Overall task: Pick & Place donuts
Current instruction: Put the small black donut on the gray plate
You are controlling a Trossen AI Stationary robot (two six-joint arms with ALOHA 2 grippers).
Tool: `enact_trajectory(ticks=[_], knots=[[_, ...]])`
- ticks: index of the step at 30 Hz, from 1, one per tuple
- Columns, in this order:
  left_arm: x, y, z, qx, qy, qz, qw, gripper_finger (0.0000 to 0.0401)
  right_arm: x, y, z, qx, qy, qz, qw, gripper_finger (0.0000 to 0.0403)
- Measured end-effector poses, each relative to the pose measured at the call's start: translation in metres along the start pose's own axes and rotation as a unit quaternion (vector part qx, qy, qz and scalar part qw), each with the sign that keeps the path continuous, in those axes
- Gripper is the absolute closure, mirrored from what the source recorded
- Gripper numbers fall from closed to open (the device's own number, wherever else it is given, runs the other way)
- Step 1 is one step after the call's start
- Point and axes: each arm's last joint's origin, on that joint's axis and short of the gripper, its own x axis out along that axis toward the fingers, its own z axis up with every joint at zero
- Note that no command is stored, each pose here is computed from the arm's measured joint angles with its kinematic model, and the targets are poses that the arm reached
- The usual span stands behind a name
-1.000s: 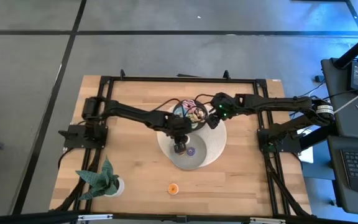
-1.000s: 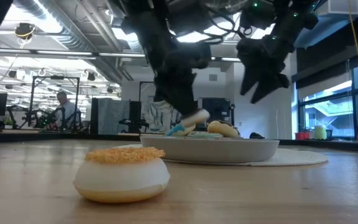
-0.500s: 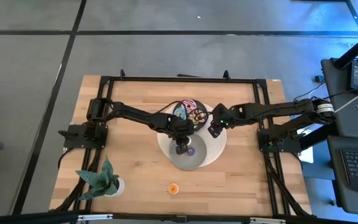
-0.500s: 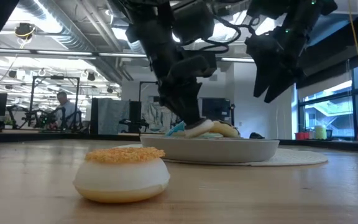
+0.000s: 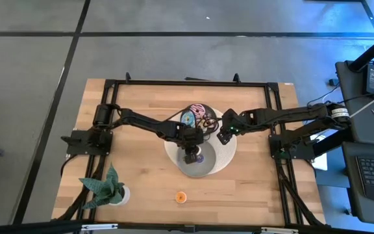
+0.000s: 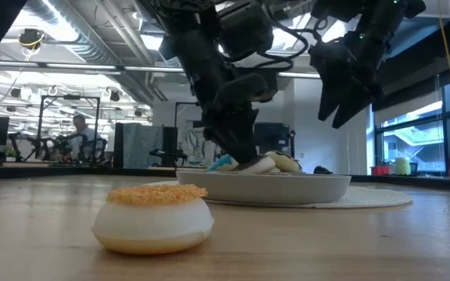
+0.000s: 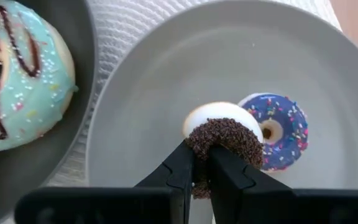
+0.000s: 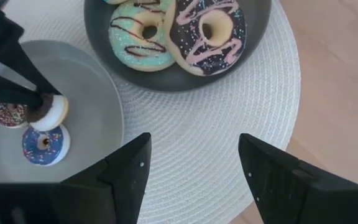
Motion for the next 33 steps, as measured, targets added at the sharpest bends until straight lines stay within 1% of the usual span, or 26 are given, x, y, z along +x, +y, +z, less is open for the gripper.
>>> enact_trajectory(ticks=[6,9,12,19,29,33], knots=[[0.0003,0.0004,-0.0002,-0.001,-0.001,0.001,1.000,0.0368,0.0000,0.0003,0.0003,0.000,-0.002,0.001,1.000,0.0159],[0.0003,0.0012,-0.0001,-0.004,-0.005,0.017,1.000,0.0368,0.0000,0.0003,0.0003,0.000,-0.001,0.002,1.000,0.0159],[0.0003,0.0024,0.0000,-0.019,-0.008,0.033,0.999,0.0368,0.0000,0.0003,0.0003,0.000,-0.001,0.002,1.000,0.0159],[0.0002,0.0038,-0.0046,-0.035,0.013,0.045,0.998,0.0368,0.0000,0.0002,0.0002,-0.002,-0.001,0.001,1.000,0.0159],[0.0002,0.0043,-0.0045,-0.038,0.012,0.045,0.998,0.0368,0.0000,0.0002,0.0002,-0.003,-0.001,0.001,1.000,0.0159],[0.0002,0.0042,-0.0048,-0.048,0.014,0.042,0.998,0.0354,0.0000,0.0002,0.0002,-0.004,-0.001,0.001,1.000,0.0159]])
